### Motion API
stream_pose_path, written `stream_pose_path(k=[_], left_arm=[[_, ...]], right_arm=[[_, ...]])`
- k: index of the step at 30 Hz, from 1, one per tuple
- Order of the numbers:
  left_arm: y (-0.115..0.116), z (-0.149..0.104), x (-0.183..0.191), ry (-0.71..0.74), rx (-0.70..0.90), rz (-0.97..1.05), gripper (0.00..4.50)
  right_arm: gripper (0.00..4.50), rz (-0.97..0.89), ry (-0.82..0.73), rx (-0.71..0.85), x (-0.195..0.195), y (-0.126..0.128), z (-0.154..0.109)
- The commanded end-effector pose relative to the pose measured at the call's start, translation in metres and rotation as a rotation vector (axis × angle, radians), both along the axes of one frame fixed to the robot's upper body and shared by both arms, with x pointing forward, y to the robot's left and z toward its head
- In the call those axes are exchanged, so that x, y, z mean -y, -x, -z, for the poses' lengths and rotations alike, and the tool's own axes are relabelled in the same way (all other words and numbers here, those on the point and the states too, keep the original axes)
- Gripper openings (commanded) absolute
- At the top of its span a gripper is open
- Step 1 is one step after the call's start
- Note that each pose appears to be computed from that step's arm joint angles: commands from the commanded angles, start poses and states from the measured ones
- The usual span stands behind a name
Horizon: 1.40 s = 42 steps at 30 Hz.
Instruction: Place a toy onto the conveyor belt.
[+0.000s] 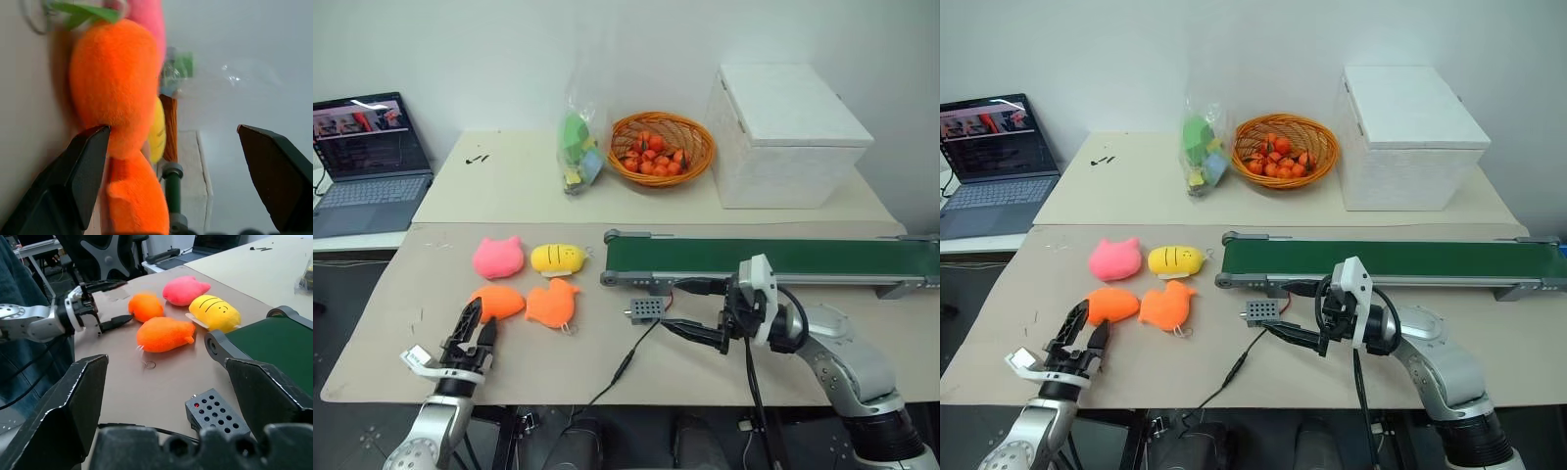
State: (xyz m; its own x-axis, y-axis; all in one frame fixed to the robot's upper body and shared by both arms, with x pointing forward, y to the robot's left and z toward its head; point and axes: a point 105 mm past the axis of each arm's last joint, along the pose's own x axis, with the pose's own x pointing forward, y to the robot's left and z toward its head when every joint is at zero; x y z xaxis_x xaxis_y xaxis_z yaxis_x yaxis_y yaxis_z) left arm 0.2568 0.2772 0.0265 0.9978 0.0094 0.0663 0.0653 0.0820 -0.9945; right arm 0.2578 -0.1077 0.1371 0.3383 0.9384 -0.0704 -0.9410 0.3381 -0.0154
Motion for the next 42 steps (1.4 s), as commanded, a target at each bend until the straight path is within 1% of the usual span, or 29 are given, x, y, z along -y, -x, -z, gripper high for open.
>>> stream_pose_path(k=[1, 4, 8, 12, 16, 21, 24, 29, 32, 34, 35, 38, 40, 42], left_arm=[[0.000, 0.017, -0.011, 0.002, -0.091, -0.071, 4.44], [-0.005, 0.021, -0.023, 0.058, -0.116, -0.132, 4.44], [-0.006, 0.018, -0.014, 0.057, -0.109, -0.104, 4.44], [-0.006, 0.026, -0.018, 0.056, -0.160, -0.159, 4.44], [-0.017, 0.020, -0.010, 0.008, -0.185, -0.131, 4.44], [-0.025, 0.009, -0.004, 0.003, -0.155, -0.120, 4.44], [-0.025, 0.009, 0.001, 0.004, -0.151, -0.113, 3.72], [-0.026, 0.009, 0.005, 0.013, -0.150, -0.108, 1.92], [-0.026, 0.010, 0.005, 0.010, -0.152, -0.103, 1.03], [-0.027, 0.011, 0.005, 0.008, -0.156, -0.102, 0.32], [-0.027, 0.011, 0.005, 0.006, -0.157, -0.102, 0.09], [-0.030, 0.006, 0.003, -0.037, -0.136, -0.103, 0.03], [-0.035, -0.005, -0.001, -0.110, -0.132, -0.136, 0.03], [-0.042, -0.022, -0.006, -0.219, -0.125, -0.193, 0.03]], right_arm=[[4.50, -0.002, -0.022, 0.046, 0.002, 0.001, -0.015], [4.50, 0.008, -0.020, 0.047, 0.003, 0.000, -0.015], [4.50, 0.017, -0.018, 0.051, 0.004, -0.001, -0.015], [4.50, 0.021, -0.024, 0.050, 0.003, 0.000, -0.015], [4.50, 0.017, -0.030, 0.048, 0.003, 0.001, -0.015], [4.50, 0.018, -0.035, 0.050, 0.003, 0.000, -0.017], [4.50, 0.023, -0.036, 0.051, 0.003, -0.001, -0.017], [4.50, 0.035, -0.033, 0.050, 0.005, -0.001, -0.016], [4.50, 0.037, -0.033, 0.047, 0.005, 0.000, -0.015], [4.50, 0.040, -0.032, 0.047, 0.006, -0.001, -0.015], [4.50, 0.042, -0.031, 0.046, 0.006, -0.001, -0.014], [4.50, 0.043, -0.031, 0.043, 0.005, -0.002, -0.014], [4.50, 0.043, -0.029, 0.038, 0.005, -0.002, -0.013], [4.50, 0.042, -0.027, 0.034, 0.005, -0.003, -0.012]])
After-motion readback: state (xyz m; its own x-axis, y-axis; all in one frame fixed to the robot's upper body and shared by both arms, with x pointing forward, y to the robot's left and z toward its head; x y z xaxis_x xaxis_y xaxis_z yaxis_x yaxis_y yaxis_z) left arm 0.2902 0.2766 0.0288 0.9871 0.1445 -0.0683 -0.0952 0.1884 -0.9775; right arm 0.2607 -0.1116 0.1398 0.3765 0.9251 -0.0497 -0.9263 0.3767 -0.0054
